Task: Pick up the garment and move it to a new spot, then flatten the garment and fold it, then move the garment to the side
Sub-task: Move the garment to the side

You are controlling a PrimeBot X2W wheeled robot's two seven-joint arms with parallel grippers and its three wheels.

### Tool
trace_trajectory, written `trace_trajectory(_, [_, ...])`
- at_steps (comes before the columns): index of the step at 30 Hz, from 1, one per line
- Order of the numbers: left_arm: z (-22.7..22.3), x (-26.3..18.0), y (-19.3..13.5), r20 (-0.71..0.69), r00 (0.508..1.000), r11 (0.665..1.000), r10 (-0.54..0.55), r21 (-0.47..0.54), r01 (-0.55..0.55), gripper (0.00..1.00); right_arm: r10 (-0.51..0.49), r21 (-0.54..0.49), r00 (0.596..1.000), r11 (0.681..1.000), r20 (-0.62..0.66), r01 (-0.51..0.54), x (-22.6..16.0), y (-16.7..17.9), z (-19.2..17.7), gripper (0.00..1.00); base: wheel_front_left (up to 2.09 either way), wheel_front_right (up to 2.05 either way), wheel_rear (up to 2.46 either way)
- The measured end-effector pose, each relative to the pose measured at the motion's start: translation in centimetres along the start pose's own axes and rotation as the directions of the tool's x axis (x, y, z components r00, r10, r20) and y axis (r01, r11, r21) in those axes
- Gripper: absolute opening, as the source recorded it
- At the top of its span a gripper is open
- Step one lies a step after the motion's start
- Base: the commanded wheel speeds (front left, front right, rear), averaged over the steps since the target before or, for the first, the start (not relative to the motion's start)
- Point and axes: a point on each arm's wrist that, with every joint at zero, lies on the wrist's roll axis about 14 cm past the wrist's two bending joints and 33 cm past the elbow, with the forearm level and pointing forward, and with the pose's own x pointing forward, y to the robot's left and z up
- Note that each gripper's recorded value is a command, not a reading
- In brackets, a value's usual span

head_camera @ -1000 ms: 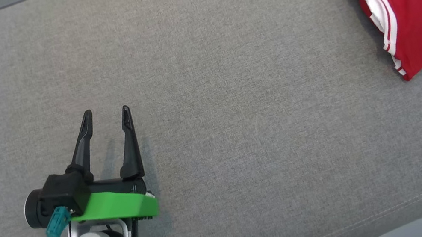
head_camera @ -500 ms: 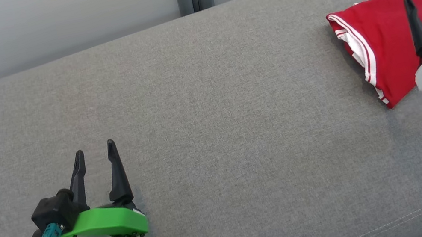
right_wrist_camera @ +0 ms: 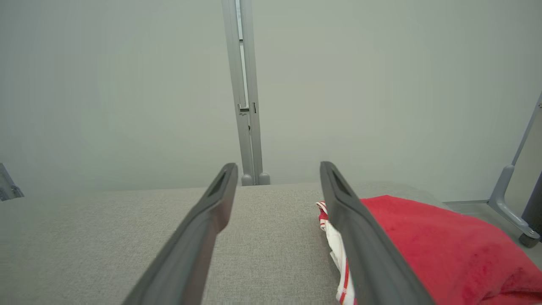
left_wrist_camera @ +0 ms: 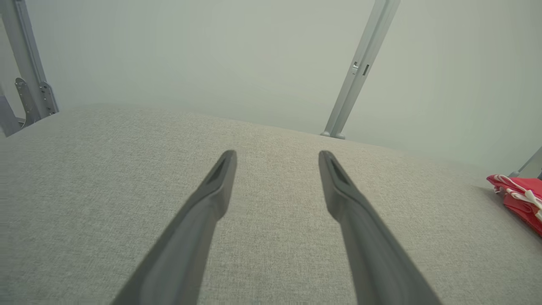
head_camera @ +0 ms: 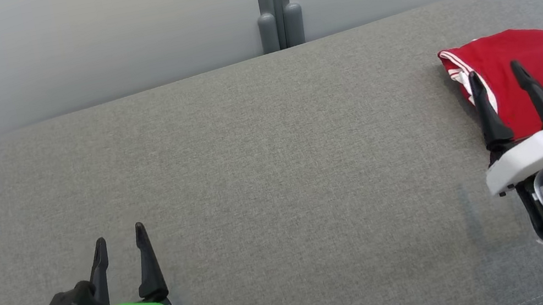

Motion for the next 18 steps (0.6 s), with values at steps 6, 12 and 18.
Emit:
trace_trajectory(6, [0.5, -1.0, 0.7, 0.019, 1.000, 0.999, 0.021, 0.024, -0.021, 1.00, 0.027, 0.050, 0.999, 0.998, -0.017, -0.026, -1.5, 2.9, -1.2, 1.00, 0.00, 0.00, 0.00])
trace_trajectory(12, [0.4, -1.9, 0.9, 0.018, 0.999, 0.999, 0.030, 0.035, -0.030, 1.00, 0.060, 0.067, 0.997, 0.996, -0.048, -0.056, -2.9, 4.8, -2.4, 1.00, 0.00, 0.00, 0.00])
trace_trajectory(18, [0.2, -2.5, 1.1, 0.015, 0.999, 0.998, 0.033, 0.048, -0.034, 1.00, 0.091, 0.058, 0.993, 0.995, -0.080, -0.086, -4.3, 6.2, -3.5, 1.00, 0.00, 0.00, 0.00])
